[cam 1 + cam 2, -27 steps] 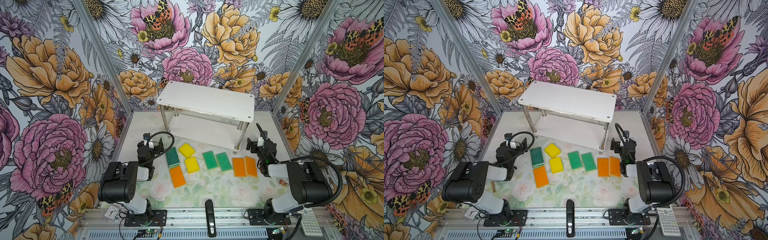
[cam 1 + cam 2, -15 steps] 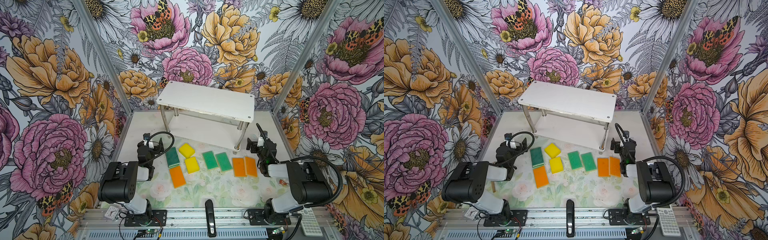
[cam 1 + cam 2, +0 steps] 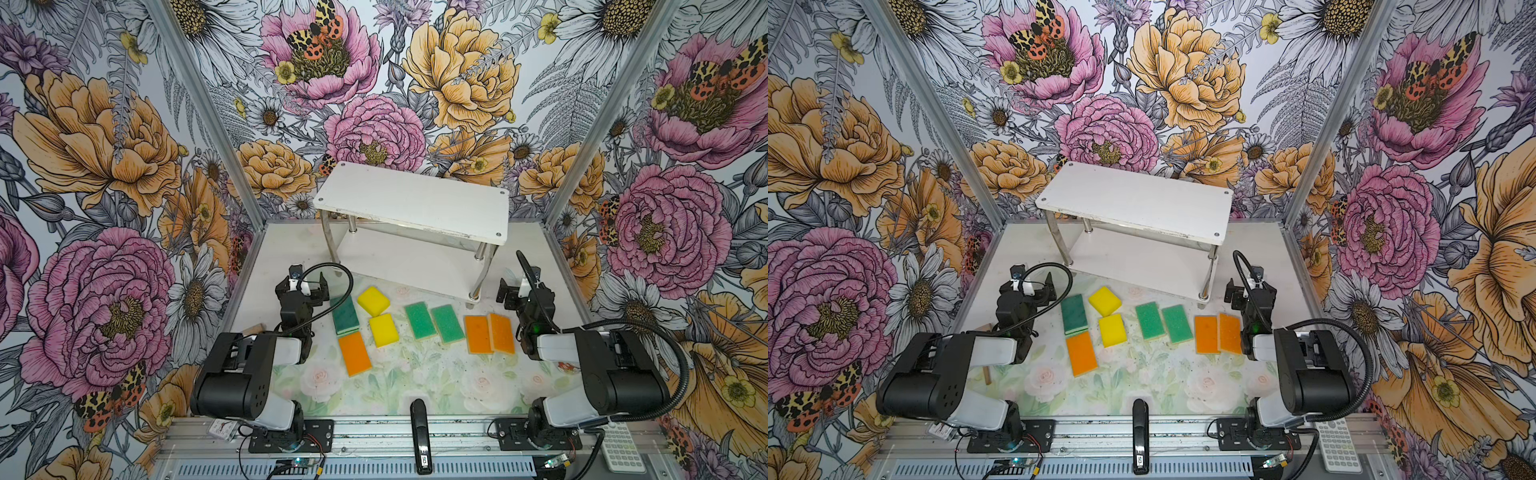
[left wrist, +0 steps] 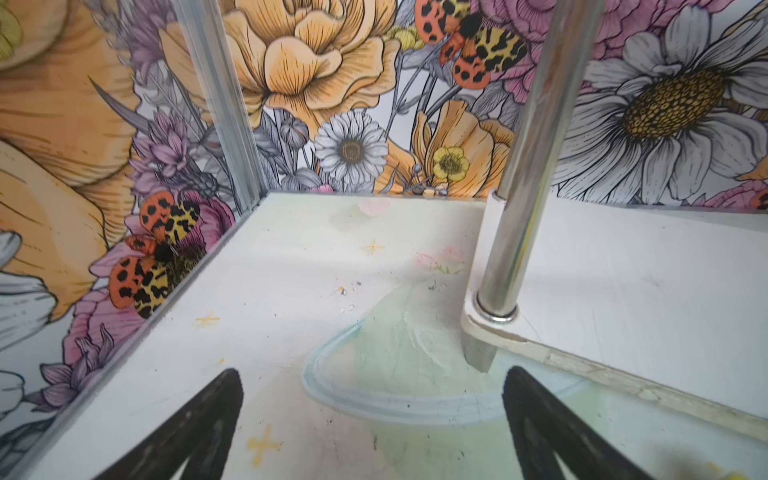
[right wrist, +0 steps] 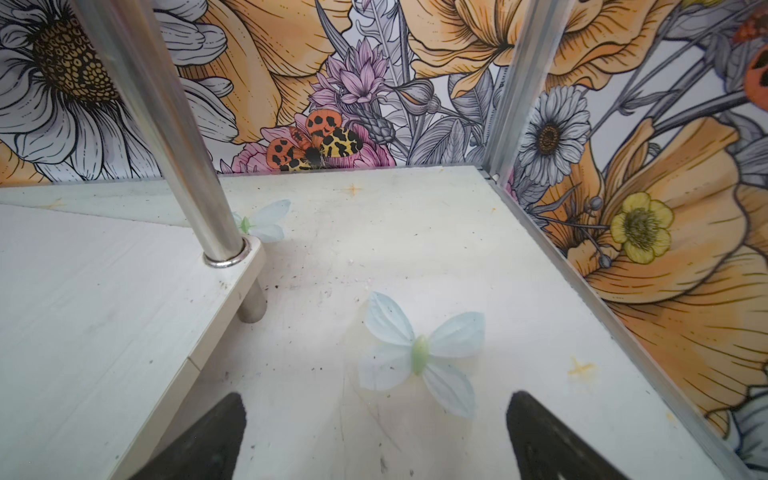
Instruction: Place and organize the cleaning sponges onto the shelf
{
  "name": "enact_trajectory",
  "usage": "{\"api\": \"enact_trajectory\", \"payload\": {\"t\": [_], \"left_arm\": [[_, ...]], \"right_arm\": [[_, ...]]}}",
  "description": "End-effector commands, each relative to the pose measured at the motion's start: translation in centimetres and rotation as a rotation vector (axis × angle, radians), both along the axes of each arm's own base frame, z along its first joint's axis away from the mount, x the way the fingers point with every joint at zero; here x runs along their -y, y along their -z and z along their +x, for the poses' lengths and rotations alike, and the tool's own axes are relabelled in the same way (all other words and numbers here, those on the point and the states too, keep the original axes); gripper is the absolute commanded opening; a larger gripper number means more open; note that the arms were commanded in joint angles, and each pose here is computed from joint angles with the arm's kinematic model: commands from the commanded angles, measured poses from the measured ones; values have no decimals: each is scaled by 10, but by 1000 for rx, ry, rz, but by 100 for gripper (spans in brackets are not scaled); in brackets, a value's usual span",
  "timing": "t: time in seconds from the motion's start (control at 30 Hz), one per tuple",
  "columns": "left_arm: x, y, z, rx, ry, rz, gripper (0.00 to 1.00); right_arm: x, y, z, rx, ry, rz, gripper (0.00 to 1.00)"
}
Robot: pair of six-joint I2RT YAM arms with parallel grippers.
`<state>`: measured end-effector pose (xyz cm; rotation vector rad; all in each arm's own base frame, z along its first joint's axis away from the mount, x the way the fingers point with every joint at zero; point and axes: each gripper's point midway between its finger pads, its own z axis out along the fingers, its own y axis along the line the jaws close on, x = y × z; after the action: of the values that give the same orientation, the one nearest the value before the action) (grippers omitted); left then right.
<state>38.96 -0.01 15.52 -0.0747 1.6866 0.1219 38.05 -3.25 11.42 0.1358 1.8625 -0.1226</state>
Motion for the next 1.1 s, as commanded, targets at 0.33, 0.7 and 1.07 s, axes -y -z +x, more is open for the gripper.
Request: {"api": "enact_trajectory", "payload": {"t": [0.33,0.7,1.07], "left_arm": [[83,-68,-36,-85,216,-59,99],[109,-44,-95,-211,197,-386,99],[155,-11,-108,-379,157,-423,99]], "right_arm": [[-18,-80,-50,-159,-13,223,97],[-70,-63,-92,-317,-177,507,98],[-119,-58,-130,-406,-343,603,98]]}}
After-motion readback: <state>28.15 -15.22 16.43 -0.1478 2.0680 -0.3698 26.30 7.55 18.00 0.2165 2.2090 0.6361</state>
